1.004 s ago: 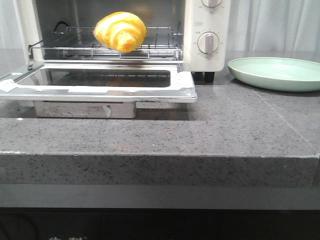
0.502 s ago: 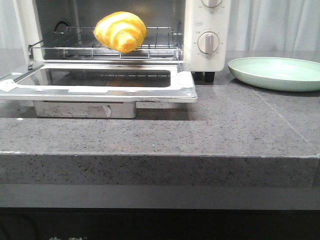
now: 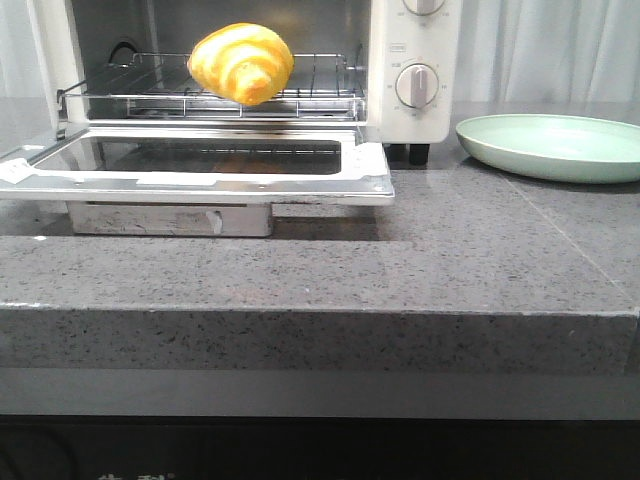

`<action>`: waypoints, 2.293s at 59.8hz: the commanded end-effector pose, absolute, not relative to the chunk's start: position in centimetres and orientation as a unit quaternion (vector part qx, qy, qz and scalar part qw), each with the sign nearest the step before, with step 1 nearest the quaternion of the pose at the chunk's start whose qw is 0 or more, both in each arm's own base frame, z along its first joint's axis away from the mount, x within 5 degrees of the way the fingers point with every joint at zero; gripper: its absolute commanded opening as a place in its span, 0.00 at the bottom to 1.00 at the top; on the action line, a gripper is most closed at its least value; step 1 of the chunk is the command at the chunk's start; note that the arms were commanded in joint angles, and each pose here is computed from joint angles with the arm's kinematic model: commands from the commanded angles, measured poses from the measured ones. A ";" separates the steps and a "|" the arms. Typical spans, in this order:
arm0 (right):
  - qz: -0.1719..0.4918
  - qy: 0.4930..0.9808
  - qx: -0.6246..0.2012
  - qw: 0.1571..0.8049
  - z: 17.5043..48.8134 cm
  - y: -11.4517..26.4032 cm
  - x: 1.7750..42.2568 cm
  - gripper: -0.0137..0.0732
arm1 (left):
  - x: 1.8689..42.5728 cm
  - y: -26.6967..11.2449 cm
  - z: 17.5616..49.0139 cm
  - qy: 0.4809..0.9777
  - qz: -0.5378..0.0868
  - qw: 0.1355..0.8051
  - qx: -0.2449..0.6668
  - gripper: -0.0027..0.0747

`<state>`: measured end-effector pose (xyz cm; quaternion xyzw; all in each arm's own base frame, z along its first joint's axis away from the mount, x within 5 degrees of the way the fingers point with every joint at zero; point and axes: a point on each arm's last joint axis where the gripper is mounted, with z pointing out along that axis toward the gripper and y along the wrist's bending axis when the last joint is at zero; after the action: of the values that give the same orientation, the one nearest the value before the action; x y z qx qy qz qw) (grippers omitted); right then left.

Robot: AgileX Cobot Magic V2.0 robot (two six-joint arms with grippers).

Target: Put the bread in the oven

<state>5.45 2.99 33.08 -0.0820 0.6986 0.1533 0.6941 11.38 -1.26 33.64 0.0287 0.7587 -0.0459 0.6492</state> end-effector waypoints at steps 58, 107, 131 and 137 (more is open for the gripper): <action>0.151 0.683 -0.072 0.711 34.1 2.8 5.4 0.09 | 5.5 -0.1 20.2 0.707 -0.041 0.706 -0.027 0.01; 0.151 0.683 -0.072 0.711 34.1 2.8 5.4 0.09 | 5.5 -0.1 20.2 0.707 -0.041 0.706 -0.027 0.01; 0.063 0.702 -0.004 0.709 31.1 0.9 6.8 0.09 | 5.5 -0.1 20.2 0.707 -0.041 0.706 -0.027 0.01; 0.034 0.689 0.025 0.724 28.8 0.1 7.5 0.09 | 5.5 -0.1 20.2 0.707 -0.041 0.706 -0.027 0.01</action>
<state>7.10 0.84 28.65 0.0003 0.7348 0.0632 0.6753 5.58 -0.12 19.56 -0.0216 0.7403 -0.0334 0.6711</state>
